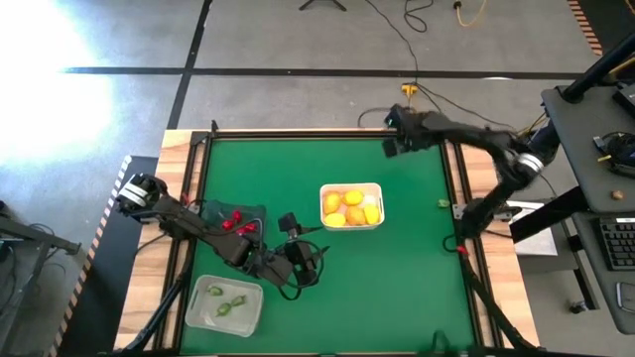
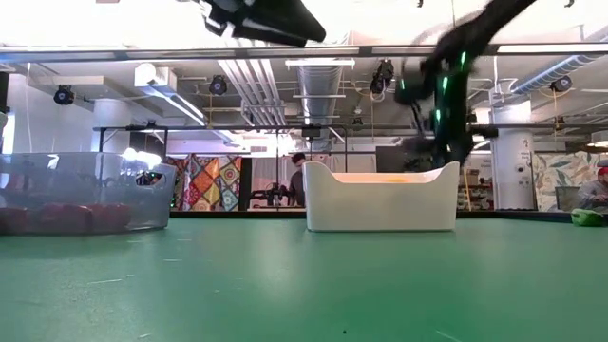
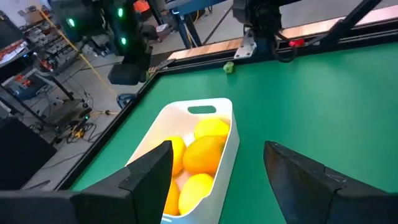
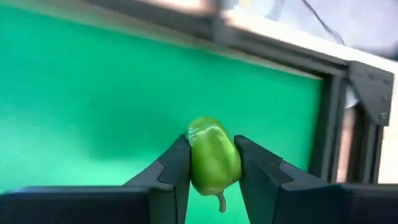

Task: Sort produce into baskets
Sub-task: Put the green chili pepper into the gray bin

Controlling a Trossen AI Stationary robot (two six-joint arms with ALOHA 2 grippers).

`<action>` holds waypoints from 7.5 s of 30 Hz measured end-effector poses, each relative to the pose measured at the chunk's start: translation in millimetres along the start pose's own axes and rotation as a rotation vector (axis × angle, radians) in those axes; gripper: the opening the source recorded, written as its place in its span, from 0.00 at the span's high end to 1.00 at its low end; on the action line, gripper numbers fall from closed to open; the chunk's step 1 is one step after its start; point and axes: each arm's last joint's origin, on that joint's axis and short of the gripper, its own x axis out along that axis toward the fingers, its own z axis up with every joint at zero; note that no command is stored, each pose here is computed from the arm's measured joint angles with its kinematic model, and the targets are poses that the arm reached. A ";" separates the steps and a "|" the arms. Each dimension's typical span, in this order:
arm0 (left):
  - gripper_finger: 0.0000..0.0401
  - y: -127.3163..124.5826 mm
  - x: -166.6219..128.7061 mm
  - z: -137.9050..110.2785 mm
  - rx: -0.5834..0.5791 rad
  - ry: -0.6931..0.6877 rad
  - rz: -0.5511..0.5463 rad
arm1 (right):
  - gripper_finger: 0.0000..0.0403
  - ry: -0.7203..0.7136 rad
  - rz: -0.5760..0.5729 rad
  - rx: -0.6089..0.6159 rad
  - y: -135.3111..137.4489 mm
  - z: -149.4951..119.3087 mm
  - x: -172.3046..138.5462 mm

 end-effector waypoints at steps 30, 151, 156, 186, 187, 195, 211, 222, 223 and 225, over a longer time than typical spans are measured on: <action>0.42 -71.1 -90.4 16.1 -0.377 0.013 -0.309 | 0.76 -0.432 0.818 -0.938 188.1 -387.9 -142.8; 0.77 -41.8 -202.2 -51.3 -0.469 0.940 -0.208 | 0.44 -0.469 0.463 -1.130 135.9 -365.8 -188.7; 0.77 -49.7 -196.5 -82.3 -0.460 1.078 -0.207 | 0.44 -0.477 0.451 -1.144 136.7 -363.7 -188.0; 0.31 -14.3 -201.0 26.7 -0.168 -0.012 0.005 | 0.32 0.187 0.078 -0.392 8.2 -142.8 -153.3; 0.32 -12.8 -199.5 30.2 -0.141 -0.130 0.052 | 0.33 0.200 0.074 -0.301 2.4 -133.7 -147.8; 0.34 -10.2 -132.8 29.9 -0.184 -0.206 0.294 | 0.40 0.390 0.038 -0.028 -27.8 -90.3 -96.0; 0.38 -9.4 -90.1 17.2 -0.035 0.050 0.334 | 0.41 0.802 -0.069 0.146 -47.2 -97.2 8.8; 0.38 -9.0 -89.0 15.9 -0.020 0.051 0.339 | 0.50 0.825 -0.075 0.210 -55.7 -101.7 34.1; 0.38 -8.9 -89.0 16.0 -0.020 0.051 0.339 | 0.51 0.831 -0.083 0.216 -56.8 -102.4 35.9; 0.38 -8.9 -89.0 16.0 -0.020 0.051 0.339 | 0.54 0.828 -0.101 0.219 -57.7 -103.9 39.3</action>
